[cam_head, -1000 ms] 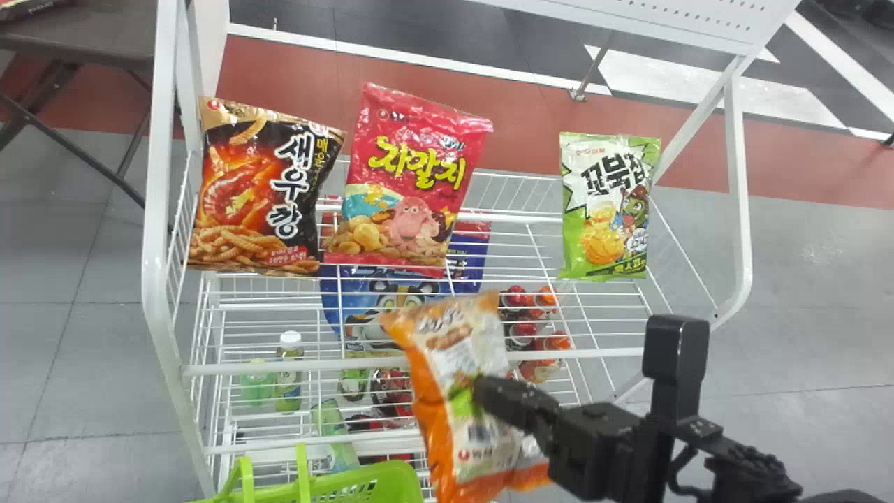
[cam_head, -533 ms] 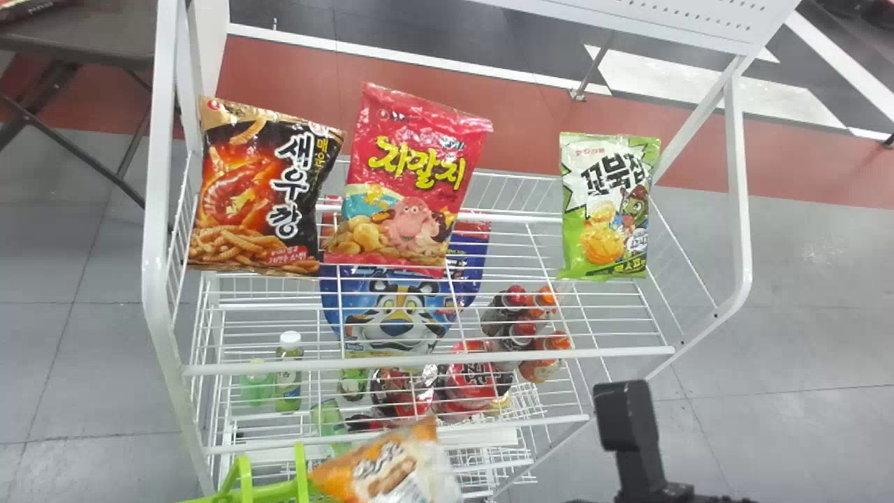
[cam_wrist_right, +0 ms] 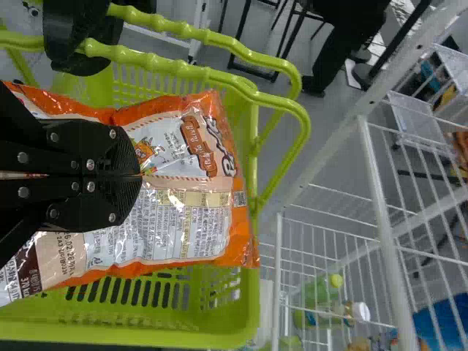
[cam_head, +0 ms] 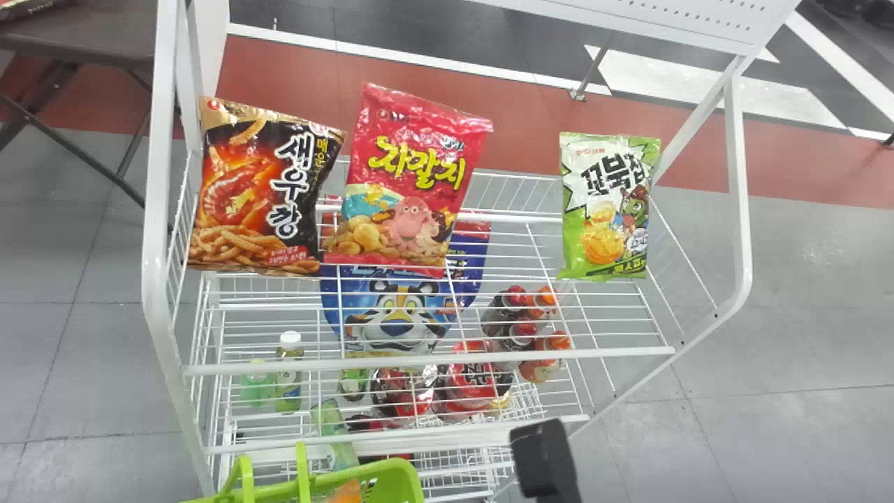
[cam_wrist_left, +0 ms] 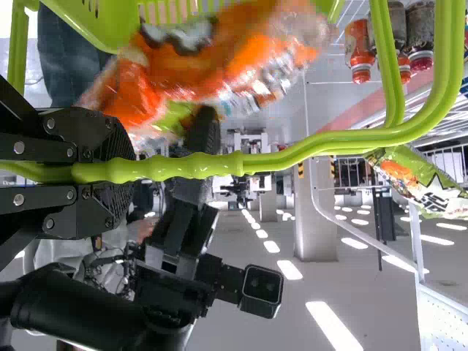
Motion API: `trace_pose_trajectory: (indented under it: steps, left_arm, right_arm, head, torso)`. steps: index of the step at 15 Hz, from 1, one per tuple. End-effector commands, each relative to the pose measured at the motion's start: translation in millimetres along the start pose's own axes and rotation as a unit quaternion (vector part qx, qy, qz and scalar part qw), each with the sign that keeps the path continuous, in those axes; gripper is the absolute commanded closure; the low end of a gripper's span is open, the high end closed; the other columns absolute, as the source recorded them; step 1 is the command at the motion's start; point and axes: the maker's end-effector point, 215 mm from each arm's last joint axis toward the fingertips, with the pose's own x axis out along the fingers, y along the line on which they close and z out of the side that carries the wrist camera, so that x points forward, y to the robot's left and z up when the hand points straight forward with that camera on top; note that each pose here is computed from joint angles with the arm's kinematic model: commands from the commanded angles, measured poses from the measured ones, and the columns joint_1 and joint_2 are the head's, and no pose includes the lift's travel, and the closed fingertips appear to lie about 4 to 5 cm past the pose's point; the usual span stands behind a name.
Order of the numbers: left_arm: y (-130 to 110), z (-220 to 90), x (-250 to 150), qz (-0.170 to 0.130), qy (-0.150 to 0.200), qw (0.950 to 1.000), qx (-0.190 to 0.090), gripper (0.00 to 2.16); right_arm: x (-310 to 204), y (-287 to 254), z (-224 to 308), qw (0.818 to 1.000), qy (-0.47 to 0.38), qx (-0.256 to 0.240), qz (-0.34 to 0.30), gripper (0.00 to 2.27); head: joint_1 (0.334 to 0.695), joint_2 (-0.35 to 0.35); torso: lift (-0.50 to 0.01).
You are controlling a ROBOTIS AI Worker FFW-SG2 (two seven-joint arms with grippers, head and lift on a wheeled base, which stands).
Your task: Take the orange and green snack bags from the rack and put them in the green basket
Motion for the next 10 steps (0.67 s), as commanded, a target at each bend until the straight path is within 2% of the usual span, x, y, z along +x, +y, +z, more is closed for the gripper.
trace_pose_trajectory:
  steps: [1,4,6,8,9,10]
  left_arm:
    - [-1.5,-1.6,0.4,-0.002,-0.001,1.0000,0.000,2.12]
    - [-4.0,-6.0,0.0,-0.004,-0.001,1.0000,-0.002,2.12]
    - [-6.2,-9.5,-0.4,-0.005,-0.001,1.0000,-0.003,2.12]
    - [-9.2,-12.5,-1.9,-0.006,-0.002,1.0000,-0.002,2.12]
    - [-10.9,-14.2,-2.6,-0.007,-0.002,1.0000,-0.002,2.12]
    - [-11.4,-15.1,-3.2,-0.006,-0.002,1.0000,-0.002,2.12]
  right_arm:
    - [24.5,-0.7,-4.8,1.000,0.003,-0.002,0.005,2.25]
    - [56.6,-3.4,23.6,0.998,-0.047,-0.037,0.017,2.25]
    - [72.6,-2.3,20.9,0.997,-0.041,-0.059,0.011,2.25]
    - [82.9,0.1,14.4,0.998,-0.031,-0.062,0.013,2.25]
    - [86.0,-2.2,3.3,0.998,-0.012,-0.064,0.007,2.16]
    - [87.3,-4.5,-8.3,0.998,0.008,-0.065,0.002,1.70]
  head:
    - [0.695,-0.350]
    - [0.695,-0.350]
    - [0.695,-0.350]
    - [0.695,-0.300]
    - [0.695,-0.266]
    - [0.695,-0.253]
  torso:
    - [0.000]
    - [0.000]
    - [0.000]
    - [0.000]
    - [0.000]
    - [0.000]
